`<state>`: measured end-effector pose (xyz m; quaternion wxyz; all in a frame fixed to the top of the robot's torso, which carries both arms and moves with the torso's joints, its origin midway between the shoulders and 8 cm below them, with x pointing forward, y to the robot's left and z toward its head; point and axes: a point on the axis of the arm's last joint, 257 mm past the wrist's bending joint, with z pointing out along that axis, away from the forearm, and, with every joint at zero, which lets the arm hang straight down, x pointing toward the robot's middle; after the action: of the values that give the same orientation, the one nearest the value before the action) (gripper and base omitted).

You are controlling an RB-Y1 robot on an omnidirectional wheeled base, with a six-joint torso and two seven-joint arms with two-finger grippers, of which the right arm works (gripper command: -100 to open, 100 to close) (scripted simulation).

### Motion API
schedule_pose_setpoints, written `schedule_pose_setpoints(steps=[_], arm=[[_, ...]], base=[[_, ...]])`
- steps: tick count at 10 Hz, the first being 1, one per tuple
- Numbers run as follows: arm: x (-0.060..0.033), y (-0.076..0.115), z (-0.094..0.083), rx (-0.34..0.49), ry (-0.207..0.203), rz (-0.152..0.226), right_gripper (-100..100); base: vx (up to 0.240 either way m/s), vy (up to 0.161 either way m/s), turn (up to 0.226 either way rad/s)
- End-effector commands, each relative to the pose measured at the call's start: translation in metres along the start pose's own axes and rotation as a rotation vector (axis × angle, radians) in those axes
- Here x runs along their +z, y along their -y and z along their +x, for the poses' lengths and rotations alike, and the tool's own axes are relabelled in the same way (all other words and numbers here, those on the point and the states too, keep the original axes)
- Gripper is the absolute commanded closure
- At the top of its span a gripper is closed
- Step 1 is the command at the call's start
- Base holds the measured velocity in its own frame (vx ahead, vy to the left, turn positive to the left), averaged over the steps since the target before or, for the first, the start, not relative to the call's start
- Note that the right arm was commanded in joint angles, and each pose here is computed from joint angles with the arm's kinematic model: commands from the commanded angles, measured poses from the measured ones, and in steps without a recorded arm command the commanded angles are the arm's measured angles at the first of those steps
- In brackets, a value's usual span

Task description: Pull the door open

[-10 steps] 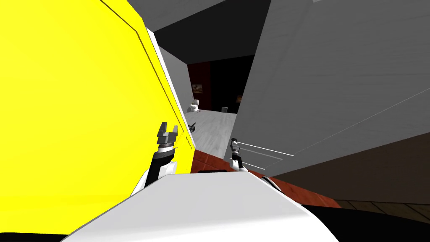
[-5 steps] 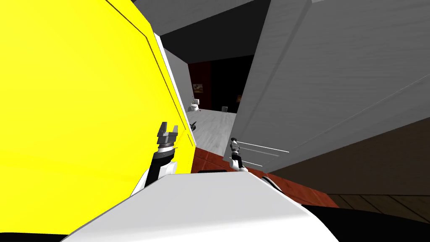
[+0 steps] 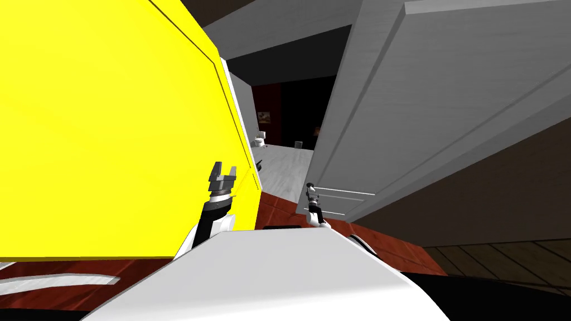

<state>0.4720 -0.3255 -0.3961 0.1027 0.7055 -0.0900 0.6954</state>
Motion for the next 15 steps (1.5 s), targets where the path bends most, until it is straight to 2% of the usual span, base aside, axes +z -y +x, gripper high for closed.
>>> schedule_pose_setpoints(steps=[1, 5, 9, 15], arm=[[0.0023, -0.019, 0.001, -0.011, -0.007, -0.01, 100], [0.0039, -0.029, 0.002, -0.014, -0.009, -0.003, 100], [0.0052, -0.044, 0.003, -0.013, -0.011, 0.005, 100], [0.0052, -0.053, 0.003, -0.005, -0.011, 0.011, 100]], base=[[-0.191, -0.039, 0.072], [-0.117, -0.027, 0.061], [-0.066, -0.039, 0.146], [-0.016, -0.015, 0.07]])
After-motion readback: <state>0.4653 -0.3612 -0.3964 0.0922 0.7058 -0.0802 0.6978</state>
